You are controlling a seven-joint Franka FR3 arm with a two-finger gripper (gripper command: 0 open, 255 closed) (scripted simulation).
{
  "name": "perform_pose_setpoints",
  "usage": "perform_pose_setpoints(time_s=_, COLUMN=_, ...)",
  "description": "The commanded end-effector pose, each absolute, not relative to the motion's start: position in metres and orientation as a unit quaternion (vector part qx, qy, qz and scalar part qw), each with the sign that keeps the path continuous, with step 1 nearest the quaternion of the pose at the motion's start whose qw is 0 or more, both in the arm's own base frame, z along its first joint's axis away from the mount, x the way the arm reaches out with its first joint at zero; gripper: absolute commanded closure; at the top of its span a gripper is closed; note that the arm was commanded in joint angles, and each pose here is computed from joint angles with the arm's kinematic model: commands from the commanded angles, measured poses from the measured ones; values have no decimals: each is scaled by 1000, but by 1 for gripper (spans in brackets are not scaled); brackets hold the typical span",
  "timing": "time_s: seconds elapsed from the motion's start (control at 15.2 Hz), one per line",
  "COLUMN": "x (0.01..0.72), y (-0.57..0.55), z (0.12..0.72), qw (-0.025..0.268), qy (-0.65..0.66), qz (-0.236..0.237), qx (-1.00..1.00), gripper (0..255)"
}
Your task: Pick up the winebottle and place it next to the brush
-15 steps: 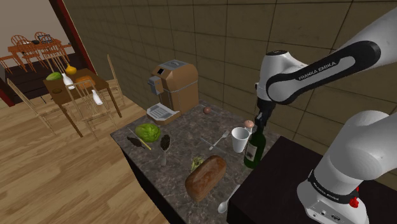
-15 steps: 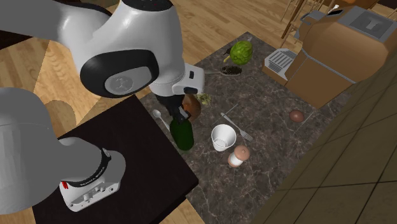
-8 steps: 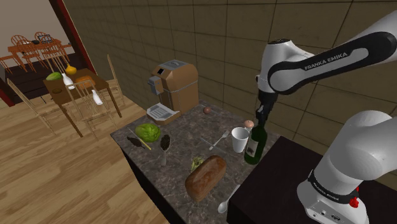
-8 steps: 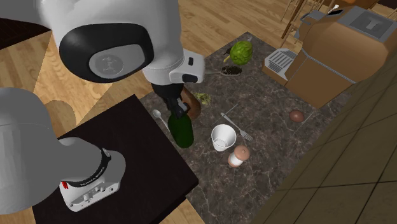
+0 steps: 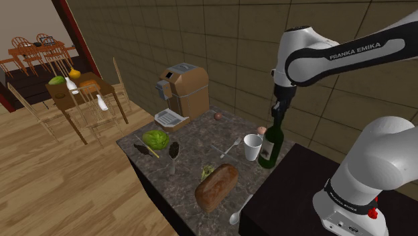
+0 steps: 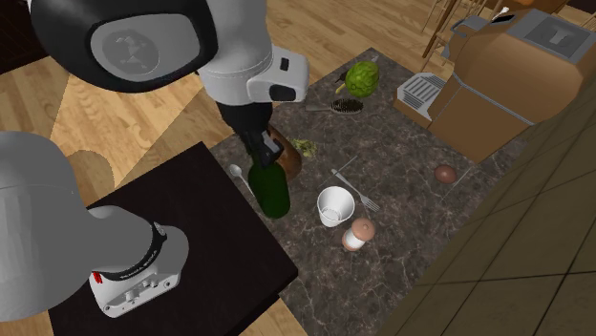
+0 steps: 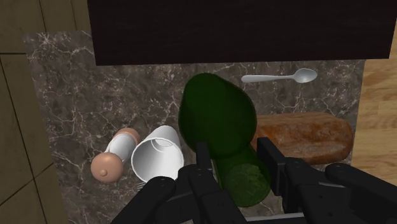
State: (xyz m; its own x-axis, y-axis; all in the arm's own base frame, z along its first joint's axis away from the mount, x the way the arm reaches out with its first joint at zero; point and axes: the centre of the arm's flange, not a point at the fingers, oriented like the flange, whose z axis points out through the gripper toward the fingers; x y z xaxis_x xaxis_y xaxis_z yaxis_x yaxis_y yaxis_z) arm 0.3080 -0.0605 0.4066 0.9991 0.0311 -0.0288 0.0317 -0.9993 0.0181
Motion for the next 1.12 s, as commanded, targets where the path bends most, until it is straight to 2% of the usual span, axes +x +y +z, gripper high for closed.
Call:
perform_pose_setpoints(time_s=0.0, x=308, y=-61, z=417, qw=9, qy=16, qz=-14, qx=1000, gripper=255)
perform_pose_setpoints(time_s=1.06, x=308, y=-61, z=502, qw=9, qy=16, qz=-14, qx=1000, gripper=255)
